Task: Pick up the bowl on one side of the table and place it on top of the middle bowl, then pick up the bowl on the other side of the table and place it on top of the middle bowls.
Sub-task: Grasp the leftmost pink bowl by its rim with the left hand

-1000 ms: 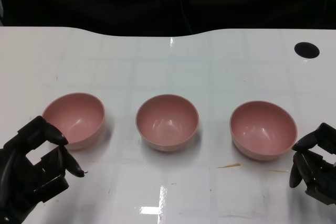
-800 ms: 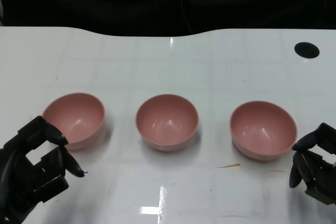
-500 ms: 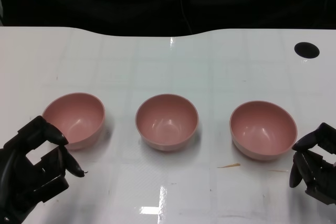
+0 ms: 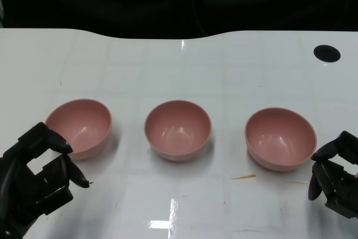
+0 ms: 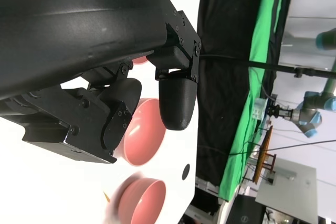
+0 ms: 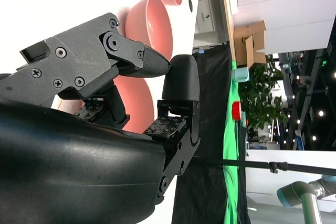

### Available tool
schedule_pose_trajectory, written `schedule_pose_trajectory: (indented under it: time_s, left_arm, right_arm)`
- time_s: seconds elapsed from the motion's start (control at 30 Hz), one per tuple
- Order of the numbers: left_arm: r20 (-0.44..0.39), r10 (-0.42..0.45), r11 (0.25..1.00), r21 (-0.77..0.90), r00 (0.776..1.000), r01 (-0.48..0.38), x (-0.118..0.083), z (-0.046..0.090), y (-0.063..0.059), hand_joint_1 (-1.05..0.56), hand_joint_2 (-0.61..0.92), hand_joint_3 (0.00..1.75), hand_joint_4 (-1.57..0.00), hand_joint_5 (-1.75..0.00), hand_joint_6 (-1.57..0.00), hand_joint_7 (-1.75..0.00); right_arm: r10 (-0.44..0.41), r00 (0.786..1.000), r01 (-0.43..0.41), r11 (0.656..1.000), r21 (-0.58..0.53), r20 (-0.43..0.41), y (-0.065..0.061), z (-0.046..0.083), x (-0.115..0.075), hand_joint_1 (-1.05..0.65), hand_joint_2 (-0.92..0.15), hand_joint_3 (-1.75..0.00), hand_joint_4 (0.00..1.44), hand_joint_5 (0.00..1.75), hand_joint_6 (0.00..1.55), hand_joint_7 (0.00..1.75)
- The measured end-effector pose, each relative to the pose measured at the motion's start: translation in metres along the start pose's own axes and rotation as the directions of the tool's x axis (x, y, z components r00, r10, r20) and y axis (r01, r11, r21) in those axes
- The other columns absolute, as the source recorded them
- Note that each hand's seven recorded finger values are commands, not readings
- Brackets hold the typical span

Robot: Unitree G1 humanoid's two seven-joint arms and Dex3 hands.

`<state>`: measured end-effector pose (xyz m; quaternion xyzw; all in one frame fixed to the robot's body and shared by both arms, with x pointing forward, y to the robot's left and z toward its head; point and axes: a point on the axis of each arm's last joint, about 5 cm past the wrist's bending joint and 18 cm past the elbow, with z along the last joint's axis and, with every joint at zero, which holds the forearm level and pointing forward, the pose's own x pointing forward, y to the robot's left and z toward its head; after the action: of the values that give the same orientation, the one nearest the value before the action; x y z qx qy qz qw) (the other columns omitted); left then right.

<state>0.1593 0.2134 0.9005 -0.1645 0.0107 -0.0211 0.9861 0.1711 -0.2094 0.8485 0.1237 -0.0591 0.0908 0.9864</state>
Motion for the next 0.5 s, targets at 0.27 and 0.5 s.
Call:
schedule_pose_trajectory:
  time_s: [0.27,0.5]
  left_arm:
    - [0.285,0.033,0.883,0.442,0.958,-0.161,0.0,0.002,-0.007,-0.63,0.87,0.11,-0.51,-0.78,-0.72,-0.37]
    - [0.284,-0.098,0.365,0.902,0.954,-0.231,0.002,0.02,-0.01,-0.88,0.86,0.01,-0.65,-0.19,-0.72,-0.01]
  right_arm:
    - [0.007,1.0,-0.007,1.0,0.002,-0.002,0.001,-0.001,0.001,-0.17,-0.76,-0.69,0.83,1.75,0.73,1.5]
    - [0.009,1.0,-0.009,1.0,0.003,-0.002,0.002,-0.001,0.001,-0.16,-0.75,-0.7,0.83,1.75,0.73,1.51]
